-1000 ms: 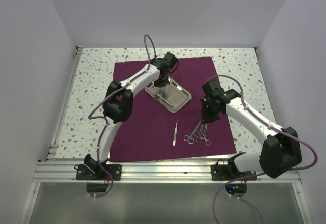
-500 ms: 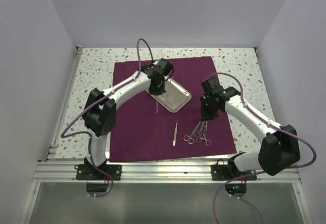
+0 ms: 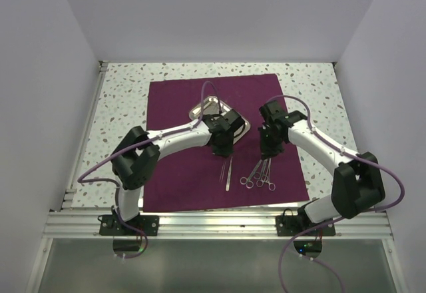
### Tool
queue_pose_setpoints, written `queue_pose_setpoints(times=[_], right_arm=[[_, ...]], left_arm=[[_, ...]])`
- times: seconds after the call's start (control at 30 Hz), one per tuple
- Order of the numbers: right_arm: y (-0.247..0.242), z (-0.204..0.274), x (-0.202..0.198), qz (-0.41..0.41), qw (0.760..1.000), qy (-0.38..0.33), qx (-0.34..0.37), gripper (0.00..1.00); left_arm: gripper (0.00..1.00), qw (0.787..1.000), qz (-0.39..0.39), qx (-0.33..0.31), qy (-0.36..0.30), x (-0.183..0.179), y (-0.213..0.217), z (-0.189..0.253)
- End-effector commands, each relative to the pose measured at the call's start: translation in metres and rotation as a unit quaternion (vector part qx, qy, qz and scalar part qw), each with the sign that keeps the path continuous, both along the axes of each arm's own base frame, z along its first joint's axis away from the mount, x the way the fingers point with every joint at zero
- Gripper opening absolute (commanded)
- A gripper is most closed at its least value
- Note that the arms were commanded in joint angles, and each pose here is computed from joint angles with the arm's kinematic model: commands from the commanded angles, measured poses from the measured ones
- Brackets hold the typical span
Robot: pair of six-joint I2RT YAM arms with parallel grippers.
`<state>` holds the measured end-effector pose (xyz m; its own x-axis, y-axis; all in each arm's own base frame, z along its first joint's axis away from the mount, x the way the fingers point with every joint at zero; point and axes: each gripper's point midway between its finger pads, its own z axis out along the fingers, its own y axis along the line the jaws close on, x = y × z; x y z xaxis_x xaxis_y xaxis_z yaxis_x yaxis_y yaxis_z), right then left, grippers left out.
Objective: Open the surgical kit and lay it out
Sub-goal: Place the medical item in the surgical kit, then pick up the medical item from the container.
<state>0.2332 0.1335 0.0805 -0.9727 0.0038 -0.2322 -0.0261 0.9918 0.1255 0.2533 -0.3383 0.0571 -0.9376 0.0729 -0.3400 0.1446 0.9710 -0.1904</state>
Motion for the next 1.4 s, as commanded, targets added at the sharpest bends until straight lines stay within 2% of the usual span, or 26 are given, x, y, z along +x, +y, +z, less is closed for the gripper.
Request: queue_pose_setpoints(times=[0.0,0.03,0.07,0.17,0.27,0.37,0.53,0.63,0.8,0.93,1.03,1.17,1.37], right_arm=[[0.003,0.012,0.015,0.012,1.0,-0.026,0.002,0.0],[0.003,0.012,0.015,0.011,1.0,-0.025,0.001,0.0],[0.003,0.012,0.016,0.011,1.0,-0.027,0.001,0.0],[0.003,0.011,0.016,0.008,1.0,-0.025,0.0,0.0],[0.004,0.011,0.017,0.004,1.0,-0.026,0.002,0.0],[0.004,0.011,0.017,0.003,1.0,-0.026,0.002,0.0],[-0.001,0.014,0.016,-0.003,0.999,-0.032,-0.004,0.0],[-0.003,0.017,0.013,-0.006,0.999,-0.039,-0.003,0.0],[-0.007,0.021,0.009,-0.013,0.999,-0.048,-0.004,0.0],[-0.01,0.024,0.007,-0.015,0.999,-0.049,-0.008,0.0],[-0.011,0.025,0.006,-0.016,0.999,-0.044,-0.009,0.0],[-0.012,0.025,0.005,-0.013,0.999,-0.04,-0.014,0.0],[-0.014,0.02,0.005,-0.005,0.999,-0.025,-0.024,0.0]], left_arm=[[0.01,0.999,0.008,-0.032,0.011,0.003,-0.018,-0.007],[0.04,0.999,0.006,-0.032,0.01,0.002,-0.019,-0.007],[0.17,0.999,0.002,-0.033,0.011,0.001,-0.02,-0.007],[0.35,0.999,-0.004,-0.036,0.006,0.003,-0.022,-0.004],[0.41,0.999,-0.007,-0.035,0.002,0.004,-0.022,-0.001],[0.41,0.999,-0.009,-0.026,-0.017,0.011,-0.019,0.012],[0.38,0.997,-0.013,0.001,-0.081,0.05,-0.003,0.051],[0.36,0.993,-0.001,0.029,-0.112,0.089,0.021,0.057],[0.31,0.988,0.022,0.085,-0.129,0.162,0.07,0.037],[0.32,0.98,0.004,0.084,-0.178,0.218,0.071,0.037],[0.37,0.976,-0.015,0.088,-0.196,0.246,0.071,0.029],[0.41,0.978,-0.022,0.075,-0.196,0.269,0.073,0.013],[0.44,0.977,-0.018,0.07,-0.202,0.283,0.081,0.002]])
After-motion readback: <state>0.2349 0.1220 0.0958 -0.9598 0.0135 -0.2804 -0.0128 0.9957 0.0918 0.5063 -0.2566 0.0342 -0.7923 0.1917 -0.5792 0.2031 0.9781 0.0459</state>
